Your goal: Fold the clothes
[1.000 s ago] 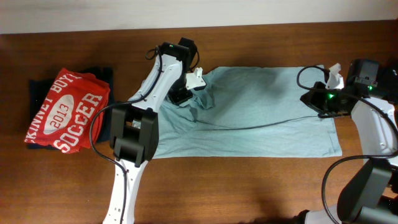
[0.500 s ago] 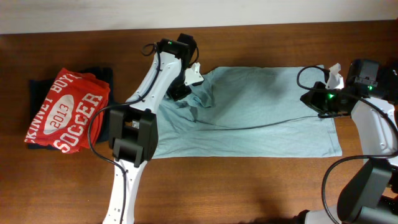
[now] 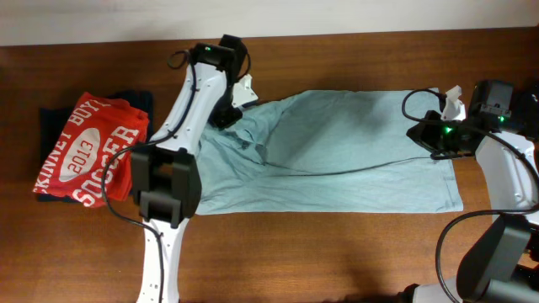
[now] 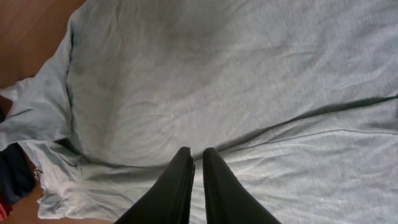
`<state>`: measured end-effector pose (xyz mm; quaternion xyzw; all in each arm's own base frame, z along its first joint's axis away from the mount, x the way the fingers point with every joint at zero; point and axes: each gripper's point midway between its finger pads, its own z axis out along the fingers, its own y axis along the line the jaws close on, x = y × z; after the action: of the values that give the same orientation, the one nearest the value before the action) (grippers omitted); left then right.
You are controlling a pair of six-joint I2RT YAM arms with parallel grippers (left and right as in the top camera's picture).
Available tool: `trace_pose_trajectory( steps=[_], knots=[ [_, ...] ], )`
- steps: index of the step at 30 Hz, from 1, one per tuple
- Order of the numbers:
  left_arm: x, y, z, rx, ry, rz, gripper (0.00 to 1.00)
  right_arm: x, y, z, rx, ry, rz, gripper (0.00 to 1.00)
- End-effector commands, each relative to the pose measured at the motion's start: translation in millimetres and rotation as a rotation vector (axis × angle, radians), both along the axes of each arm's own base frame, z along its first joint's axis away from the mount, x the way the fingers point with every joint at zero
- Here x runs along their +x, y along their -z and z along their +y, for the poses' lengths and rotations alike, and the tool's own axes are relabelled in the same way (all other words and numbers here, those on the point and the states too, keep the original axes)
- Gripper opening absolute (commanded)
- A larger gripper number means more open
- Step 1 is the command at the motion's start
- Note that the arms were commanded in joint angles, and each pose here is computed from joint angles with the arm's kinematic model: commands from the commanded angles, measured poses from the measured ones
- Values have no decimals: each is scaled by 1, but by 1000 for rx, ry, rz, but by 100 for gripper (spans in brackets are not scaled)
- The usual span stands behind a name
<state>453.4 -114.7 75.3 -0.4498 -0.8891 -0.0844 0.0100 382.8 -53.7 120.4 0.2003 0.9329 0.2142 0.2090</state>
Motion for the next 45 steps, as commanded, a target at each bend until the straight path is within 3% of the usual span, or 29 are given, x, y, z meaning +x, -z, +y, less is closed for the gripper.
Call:
trace_pose_trajectory(
  steps=[1,16,20,24,33,40,45],
  knots=[
    [4,-40,3,-21,-20,-86,9,5,-6,-1,-22,-13,-21,12],
    [-5,-49,6,-16,-20,-69,14,5,-6,-1,-21,-13,-21,12],
    [-9,-47,-11,-111,-16,-46,29,6,-7,-1,-22,-13,-25,16],
    [-7,-47,-19,-157,-68,-54,34,12,-12,-3,-20,-5,-33,16],
    [4,-65,-26,-212,-261,-152,34,68,-37,-23,-102,2,-116,18],
    [5,-94,-22,-254,-340,-223,34,120,-11,-65,-201,53,-129,21],
    [8,-105,-14,-268,-367,-254,34,136,24,-102,-267,120,-102,27]
  ],
)
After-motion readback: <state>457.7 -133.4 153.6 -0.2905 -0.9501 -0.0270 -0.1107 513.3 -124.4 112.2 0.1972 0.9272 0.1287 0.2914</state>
